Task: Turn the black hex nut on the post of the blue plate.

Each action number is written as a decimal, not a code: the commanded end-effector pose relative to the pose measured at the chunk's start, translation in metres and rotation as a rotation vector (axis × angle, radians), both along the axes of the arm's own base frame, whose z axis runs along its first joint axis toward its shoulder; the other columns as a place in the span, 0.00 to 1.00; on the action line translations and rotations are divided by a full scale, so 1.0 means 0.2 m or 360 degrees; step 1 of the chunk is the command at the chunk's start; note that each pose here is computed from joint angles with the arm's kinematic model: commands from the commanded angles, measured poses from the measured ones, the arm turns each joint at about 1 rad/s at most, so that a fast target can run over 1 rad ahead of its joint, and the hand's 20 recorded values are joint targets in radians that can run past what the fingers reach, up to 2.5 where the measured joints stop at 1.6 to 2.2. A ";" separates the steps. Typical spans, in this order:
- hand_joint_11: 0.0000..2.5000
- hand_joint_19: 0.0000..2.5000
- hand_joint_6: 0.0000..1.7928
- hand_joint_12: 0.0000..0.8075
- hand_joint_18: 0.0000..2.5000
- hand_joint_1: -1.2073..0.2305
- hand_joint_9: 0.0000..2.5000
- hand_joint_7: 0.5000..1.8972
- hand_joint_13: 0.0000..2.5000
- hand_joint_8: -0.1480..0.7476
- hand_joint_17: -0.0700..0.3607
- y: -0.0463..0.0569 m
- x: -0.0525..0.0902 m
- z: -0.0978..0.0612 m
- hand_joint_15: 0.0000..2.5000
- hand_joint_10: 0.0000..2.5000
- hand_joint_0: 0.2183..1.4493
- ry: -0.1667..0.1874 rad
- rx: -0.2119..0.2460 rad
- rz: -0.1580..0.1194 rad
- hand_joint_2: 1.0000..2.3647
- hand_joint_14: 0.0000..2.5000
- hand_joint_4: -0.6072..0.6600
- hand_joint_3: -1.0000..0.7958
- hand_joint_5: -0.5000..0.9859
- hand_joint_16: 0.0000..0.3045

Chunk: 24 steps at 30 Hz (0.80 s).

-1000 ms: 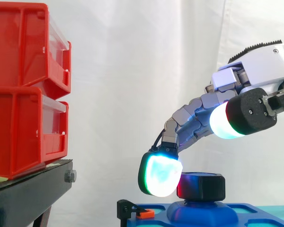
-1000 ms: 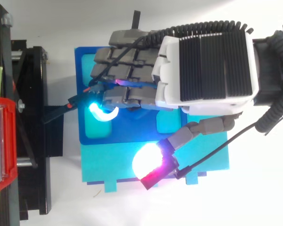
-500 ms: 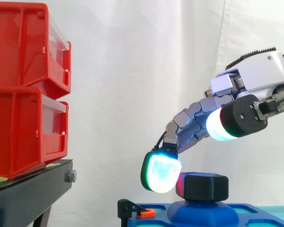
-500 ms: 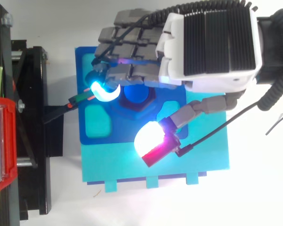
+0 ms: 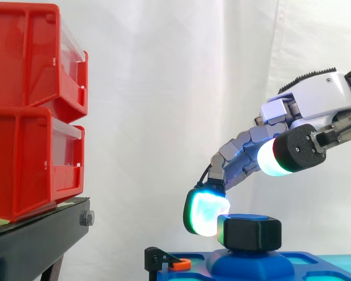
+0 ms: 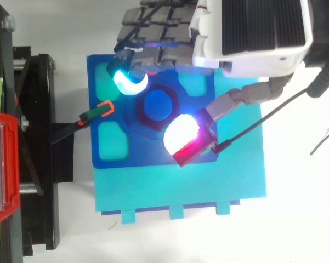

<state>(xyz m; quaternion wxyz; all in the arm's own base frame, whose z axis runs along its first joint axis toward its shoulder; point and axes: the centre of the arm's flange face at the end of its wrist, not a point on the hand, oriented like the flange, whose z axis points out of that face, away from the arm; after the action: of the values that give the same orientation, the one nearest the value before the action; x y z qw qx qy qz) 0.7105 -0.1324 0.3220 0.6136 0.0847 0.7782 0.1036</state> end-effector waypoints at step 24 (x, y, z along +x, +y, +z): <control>0.00 0.08 0.28 0.51 0.08 0.65 0.15 0.16 0.13 0.50 0.45 0.20 0.08 0.18 0.02 0.00 0.21 -0.0079 -0.0099 0.0065 0.00 0.00 0.66 0.28 0.21 0.18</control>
<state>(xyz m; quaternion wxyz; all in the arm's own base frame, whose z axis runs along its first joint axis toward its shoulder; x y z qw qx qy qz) 0.7256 -0.1022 0.3581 0.6328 0.0489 0.7671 0.0937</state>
